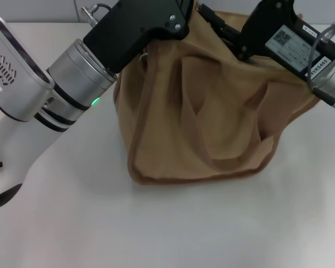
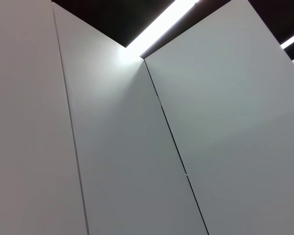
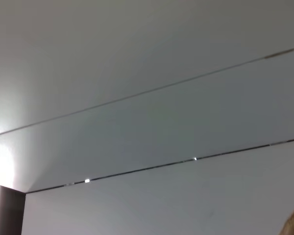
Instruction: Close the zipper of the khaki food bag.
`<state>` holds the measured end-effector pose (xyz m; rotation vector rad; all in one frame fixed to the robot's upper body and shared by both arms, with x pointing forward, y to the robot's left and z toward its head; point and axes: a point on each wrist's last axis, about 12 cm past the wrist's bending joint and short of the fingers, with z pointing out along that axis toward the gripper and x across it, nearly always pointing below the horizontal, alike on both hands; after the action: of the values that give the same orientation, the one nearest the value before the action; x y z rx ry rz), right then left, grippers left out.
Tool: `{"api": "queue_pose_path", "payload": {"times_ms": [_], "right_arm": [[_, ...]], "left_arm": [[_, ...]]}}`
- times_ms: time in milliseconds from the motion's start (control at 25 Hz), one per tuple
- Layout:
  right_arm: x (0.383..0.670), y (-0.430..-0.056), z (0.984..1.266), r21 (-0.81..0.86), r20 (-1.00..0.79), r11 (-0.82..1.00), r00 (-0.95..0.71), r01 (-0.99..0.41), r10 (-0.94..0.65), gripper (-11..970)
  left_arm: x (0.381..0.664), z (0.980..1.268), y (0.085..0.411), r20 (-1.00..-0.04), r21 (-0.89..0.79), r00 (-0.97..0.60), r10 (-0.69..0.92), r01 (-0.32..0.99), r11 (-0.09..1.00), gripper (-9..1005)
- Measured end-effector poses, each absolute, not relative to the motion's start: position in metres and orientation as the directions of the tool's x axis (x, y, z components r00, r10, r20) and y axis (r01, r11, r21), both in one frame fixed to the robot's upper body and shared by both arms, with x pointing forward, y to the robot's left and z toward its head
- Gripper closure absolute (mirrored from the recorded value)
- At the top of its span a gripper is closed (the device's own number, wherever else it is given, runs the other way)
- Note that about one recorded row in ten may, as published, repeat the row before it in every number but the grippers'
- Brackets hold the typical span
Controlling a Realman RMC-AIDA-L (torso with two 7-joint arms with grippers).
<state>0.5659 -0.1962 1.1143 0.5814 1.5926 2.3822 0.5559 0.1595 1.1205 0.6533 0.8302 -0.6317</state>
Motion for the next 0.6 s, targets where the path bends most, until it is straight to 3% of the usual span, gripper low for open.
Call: {"api": "queue_pose_path", "payload": {"times_ms": [600], "right_arm": [[0.554, -0.201, 1.114, 0.899, 0.208, -0.437, -0.91, 0.032, 0.36, 269]], "left_arm": [[0.557, 1.122, 0.157, -0.818, 0.268, 0.518, -0.249, 0.727, 0.632, 910]]}}
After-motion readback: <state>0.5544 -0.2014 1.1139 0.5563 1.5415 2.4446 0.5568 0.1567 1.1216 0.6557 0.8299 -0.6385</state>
